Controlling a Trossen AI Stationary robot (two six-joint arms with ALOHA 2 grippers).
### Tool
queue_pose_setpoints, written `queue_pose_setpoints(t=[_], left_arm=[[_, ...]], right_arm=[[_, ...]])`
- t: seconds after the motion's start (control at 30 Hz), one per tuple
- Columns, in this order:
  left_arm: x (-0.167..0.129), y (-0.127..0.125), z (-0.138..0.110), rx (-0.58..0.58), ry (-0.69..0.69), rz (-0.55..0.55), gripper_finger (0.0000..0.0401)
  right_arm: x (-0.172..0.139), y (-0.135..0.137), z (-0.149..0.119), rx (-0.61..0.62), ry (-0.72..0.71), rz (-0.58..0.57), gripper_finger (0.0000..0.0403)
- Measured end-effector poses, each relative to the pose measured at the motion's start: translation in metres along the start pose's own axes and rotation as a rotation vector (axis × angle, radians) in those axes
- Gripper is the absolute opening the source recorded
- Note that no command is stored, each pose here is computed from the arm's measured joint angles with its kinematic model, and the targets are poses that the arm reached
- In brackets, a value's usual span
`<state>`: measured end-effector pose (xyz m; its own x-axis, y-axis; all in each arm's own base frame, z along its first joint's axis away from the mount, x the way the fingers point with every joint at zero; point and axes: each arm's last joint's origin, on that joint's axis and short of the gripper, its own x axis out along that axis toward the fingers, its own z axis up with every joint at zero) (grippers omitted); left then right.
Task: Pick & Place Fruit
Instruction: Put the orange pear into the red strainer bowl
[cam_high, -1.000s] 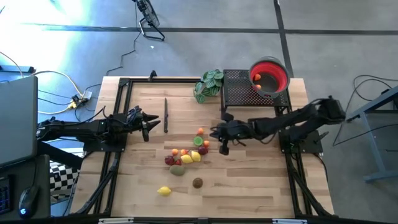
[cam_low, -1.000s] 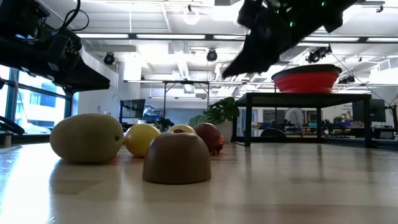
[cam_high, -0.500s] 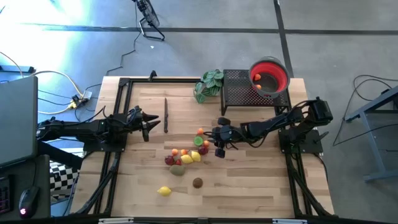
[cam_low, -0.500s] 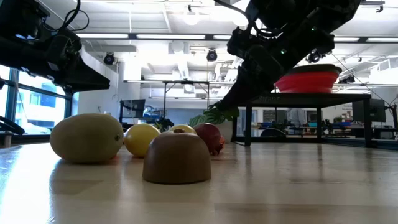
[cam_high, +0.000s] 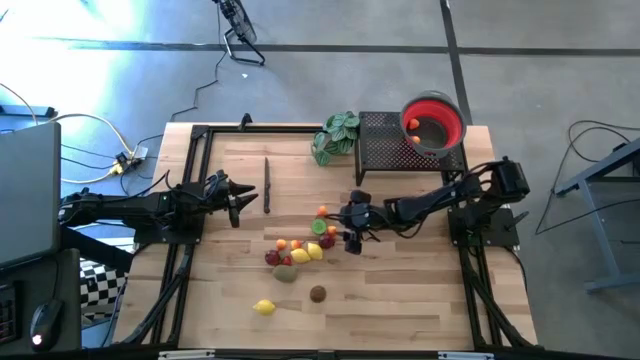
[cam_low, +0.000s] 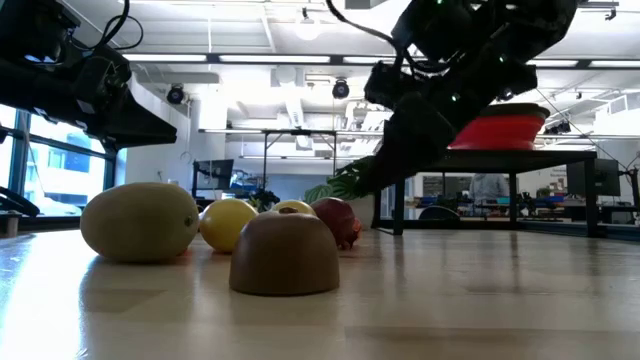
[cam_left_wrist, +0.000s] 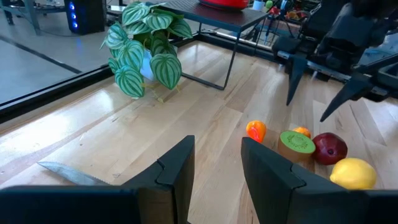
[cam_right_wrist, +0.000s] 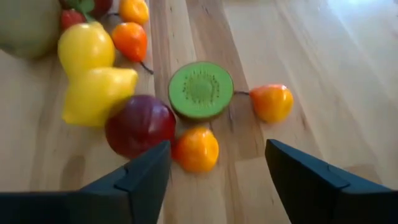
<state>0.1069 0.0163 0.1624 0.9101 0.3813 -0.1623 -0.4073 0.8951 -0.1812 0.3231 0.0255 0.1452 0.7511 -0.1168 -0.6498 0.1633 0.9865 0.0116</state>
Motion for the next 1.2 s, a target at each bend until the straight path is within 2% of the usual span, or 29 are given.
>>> queue_pose_setpoints(t=[0.23, 0.43, 1.2], left_arm=[[0.000, 0.000, 0.000, 0.000, 0.000, 0.000, 0.0127], [0.000, 0.000, 0.000, 0.000, 0.001, 0.000, 0.0127], [0.000, 0.000, -0.001, 0.002, 0.005, 0.000, 0.0127]], right_arm=[[0.015, 0.001, -0.011, -0.005, 0.033, 0.008, 0.0247], [0.017, 0.004, -0.012, 0.000, 0.043, 0.080, 0.0243], [0.038, 0.005, -0.020, 0.013, -0.004, 0.088, 0.0243]])
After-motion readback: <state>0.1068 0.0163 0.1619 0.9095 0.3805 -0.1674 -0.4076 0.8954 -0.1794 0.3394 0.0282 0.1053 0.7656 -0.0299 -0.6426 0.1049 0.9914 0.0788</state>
